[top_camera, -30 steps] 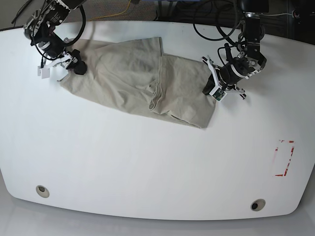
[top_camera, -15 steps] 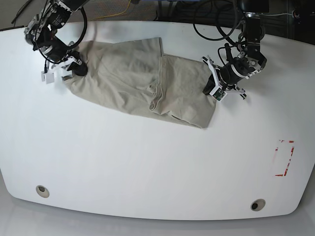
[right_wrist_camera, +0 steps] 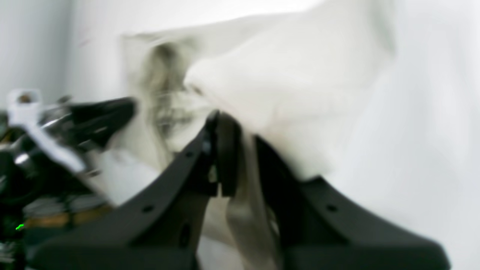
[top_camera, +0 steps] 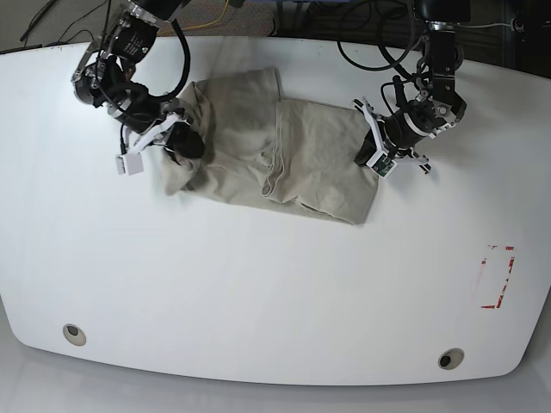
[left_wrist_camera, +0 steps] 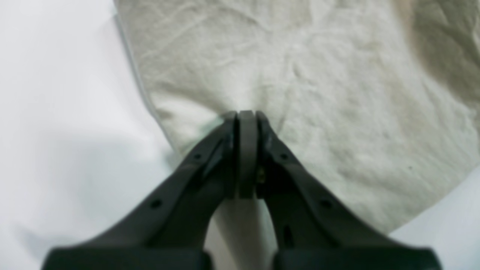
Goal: Layout the t-shirt on the table in an organized manner, then fold the t-shirt properly
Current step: 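Fold the right gripper's strip end over toward the left gripper, then regrasp the folded bundle edges with both grippers, then rotate and flatten the folded bundle with both grippers, then release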
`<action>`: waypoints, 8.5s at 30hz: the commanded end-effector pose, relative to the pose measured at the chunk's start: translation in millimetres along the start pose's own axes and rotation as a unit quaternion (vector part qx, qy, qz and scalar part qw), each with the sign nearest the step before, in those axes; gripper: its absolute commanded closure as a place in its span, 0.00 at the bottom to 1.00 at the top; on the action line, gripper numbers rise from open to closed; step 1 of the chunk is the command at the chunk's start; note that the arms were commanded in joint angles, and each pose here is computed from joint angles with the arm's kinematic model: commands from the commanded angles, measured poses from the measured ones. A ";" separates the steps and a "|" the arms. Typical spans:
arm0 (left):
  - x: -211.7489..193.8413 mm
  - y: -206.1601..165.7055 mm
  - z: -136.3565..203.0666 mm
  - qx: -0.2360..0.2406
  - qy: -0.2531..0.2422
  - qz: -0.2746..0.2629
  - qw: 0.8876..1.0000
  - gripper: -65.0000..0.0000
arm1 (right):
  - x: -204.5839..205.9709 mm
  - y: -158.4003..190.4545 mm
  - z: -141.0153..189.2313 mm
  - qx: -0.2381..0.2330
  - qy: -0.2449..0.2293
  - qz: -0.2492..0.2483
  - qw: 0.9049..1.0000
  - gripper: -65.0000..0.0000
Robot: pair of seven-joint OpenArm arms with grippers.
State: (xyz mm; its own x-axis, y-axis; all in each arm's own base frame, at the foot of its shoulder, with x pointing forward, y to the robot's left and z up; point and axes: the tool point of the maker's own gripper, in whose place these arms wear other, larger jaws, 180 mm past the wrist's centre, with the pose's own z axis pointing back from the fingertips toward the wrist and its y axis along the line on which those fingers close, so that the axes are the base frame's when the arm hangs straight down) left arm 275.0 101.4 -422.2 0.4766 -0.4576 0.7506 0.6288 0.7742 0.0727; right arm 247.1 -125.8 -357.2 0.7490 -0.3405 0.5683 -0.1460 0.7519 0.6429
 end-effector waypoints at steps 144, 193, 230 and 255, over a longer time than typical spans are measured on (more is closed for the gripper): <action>67.7 113.5 82.2 0.181 -0.051 -0.078 0.979 1.00 | 61.3 208.7 -141.2 0.274 0.096 0.161 0.943 0.35; 69.5 -40.2 34.6 0.011 -0.074 -0.056 0.996 1.00 | 56.8 116.2 -148.6 0.082 0.120 0.325 0.935 1.00; -13.4 61.6 26.7 0.075 0.039 -0.018 0.996 1.00 | -16.2 64.9 -133.4 0.027 0.149 0.440 0.885 1.00; 85.1 98.8 52.0 0.143 -0.069 -0.074 0.985 1.00 | 11.4 117.9 -97.5 0.018 0.069 0.473 0.878 1.00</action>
State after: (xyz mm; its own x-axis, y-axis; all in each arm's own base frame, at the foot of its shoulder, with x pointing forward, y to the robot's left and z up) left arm 335.2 175.8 -346.1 0.3740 -0.5507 0.7462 0.4990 0.7977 0.3386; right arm 292.8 6.2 -348.5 0.4074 0.5314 0.7427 -0.7620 0.6460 -0.0442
